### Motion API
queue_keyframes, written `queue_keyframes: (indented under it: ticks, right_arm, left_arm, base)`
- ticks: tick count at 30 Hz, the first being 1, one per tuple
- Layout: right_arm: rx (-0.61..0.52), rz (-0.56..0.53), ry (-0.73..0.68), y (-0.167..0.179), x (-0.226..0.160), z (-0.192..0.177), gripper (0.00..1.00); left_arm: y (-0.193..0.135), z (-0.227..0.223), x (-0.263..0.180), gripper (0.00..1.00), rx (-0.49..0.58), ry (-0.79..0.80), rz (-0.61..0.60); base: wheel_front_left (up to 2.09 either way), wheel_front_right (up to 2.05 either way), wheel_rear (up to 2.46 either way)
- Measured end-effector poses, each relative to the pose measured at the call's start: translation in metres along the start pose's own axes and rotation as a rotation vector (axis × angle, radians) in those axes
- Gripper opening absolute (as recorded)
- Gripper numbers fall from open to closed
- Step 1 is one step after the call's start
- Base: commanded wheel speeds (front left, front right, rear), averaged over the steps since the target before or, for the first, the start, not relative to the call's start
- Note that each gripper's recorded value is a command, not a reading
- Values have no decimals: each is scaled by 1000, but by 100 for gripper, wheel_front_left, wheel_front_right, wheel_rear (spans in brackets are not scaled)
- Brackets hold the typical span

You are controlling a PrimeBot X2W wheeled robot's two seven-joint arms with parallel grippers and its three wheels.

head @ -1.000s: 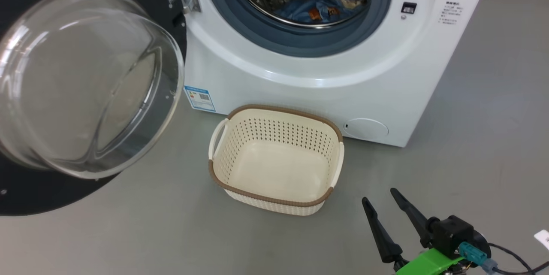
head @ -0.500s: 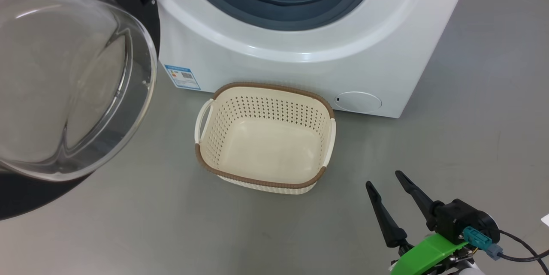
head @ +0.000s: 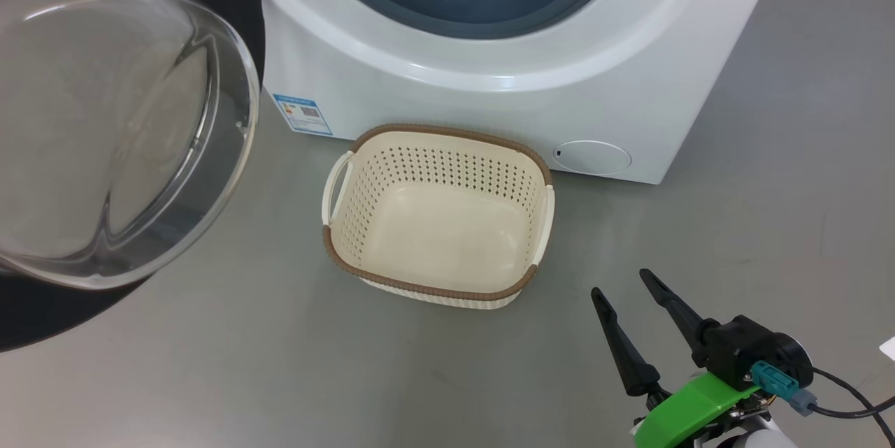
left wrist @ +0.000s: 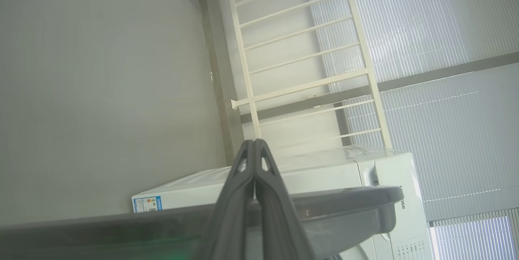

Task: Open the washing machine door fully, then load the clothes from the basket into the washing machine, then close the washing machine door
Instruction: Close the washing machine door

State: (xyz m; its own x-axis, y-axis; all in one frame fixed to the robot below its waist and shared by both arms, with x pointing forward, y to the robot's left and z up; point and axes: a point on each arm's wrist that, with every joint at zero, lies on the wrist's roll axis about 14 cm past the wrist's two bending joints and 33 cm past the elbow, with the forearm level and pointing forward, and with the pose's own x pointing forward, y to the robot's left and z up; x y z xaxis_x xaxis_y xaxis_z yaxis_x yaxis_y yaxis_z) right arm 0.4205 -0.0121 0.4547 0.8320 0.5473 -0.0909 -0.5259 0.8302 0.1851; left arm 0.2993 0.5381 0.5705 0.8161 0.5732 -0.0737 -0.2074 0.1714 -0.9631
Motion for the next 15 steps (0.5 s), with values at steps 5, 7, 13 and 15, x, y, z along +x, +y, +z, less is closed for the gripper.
queue_keyframes:
  ticks: [5,7,13,15]
  right_arm:
    - [-9,-4,-4,-1,-2,2,100]
    - [-10,-5,-5,-2,-3,3,100]
    - [-12,-7,-9,-2,-4,4,100]
    - [-13,-8,-10,-1,-5,5,100]
  left_arm:
    - [7,-10,0,0,16,27,20]
    - [7,-13,1,0,22,35,21]
    - [10,-20,1,0,52,76,34]
    - [11,-22,-1,0,60,97,40]
  base:
    - [0,0,0]
    - [0,0,0]
    - [0,0,0]
    - [0,0,0]
